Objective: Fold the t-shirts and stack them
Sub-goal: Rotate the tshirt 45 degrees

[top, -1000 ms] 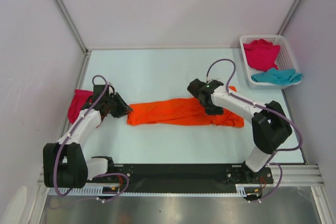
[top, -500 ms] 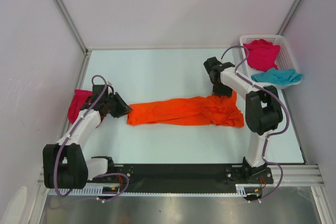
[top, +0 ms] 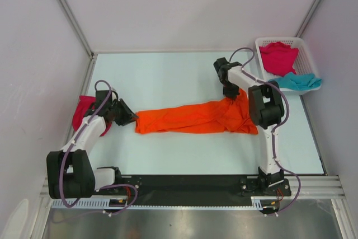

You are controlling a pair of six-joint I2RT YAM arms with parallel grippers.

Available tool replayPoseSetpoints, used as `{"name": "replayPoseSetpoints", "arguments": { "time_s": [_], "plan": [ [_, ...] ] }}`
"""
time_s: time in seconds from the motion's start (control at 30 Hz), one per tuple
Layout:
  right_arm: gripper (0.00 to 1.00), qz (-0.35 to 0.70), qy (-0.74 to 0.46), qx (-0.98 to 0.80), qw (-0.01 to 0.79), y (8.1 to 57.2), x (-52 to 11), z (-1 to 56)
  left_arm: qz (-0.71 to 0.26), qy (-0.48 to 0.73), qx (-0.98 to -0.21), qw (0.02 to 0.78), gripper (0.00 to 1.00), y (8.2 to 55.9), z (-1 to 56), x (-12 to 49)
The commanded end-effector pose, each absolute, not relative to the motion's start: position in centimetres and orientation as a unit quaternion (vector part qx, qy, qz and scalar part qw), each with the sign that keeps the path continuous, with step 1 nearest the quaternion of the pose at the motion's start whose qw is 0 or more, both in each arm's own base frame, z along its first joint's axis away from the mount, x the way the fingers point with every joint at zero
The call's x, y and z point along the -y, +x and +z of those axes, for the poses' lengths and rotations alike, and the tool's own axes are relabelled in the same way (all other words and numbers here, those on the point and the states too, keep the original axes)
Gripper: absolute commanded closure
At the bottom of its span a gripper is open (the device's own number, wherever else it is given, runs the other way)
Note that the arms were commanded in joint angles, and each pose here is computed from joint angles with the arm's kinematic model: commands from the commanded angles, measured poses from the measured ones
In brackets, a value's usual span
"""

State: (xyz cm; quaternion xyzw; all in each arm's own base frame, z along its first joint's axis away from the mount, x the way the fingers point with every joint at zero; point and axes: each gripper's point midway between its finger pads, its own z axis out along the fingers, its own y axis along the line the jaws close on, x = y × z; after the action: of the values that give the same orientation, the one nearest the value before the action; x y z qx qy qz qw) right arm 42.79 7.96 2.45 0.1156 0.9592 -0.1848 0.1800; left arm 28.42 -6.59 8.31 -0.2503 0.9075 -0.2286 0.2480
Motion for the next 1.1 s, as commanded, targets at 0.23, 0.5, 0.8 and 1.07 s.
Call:
{"name": "replayPoseSetpoints", "arguments": {
  "time_s": [0.23,0.5,0.8,1.07],
  "plan": [
    [0.95,-0.198,0.148,-0.941,0.233,48.7,-4.6,4.7,-0.229,-0.241,-0.905,0.264,0.73,30.2,9.6,6.2],
    [0.62,-0.177,0.150,-0.941,0.246,48.8,-4.6,6.8,-0.231,-0.243,-0.905,0.263,0.73,30.1,9.6,6.3],
    [0.57,-0.155,0.160,-0.924,0.311,48.3,-4.9,14.9,-0.238,-0.246,-0.903,0.260,0.73,29.9,9.3,6.5],
    [0.57,-0.153,0.155,-0.934,0.285,42.4,-5.9,13.1,-0.245,-0.244,-0.903,0.255,0.73,29.8,8.6,6.7]
  ]
}}
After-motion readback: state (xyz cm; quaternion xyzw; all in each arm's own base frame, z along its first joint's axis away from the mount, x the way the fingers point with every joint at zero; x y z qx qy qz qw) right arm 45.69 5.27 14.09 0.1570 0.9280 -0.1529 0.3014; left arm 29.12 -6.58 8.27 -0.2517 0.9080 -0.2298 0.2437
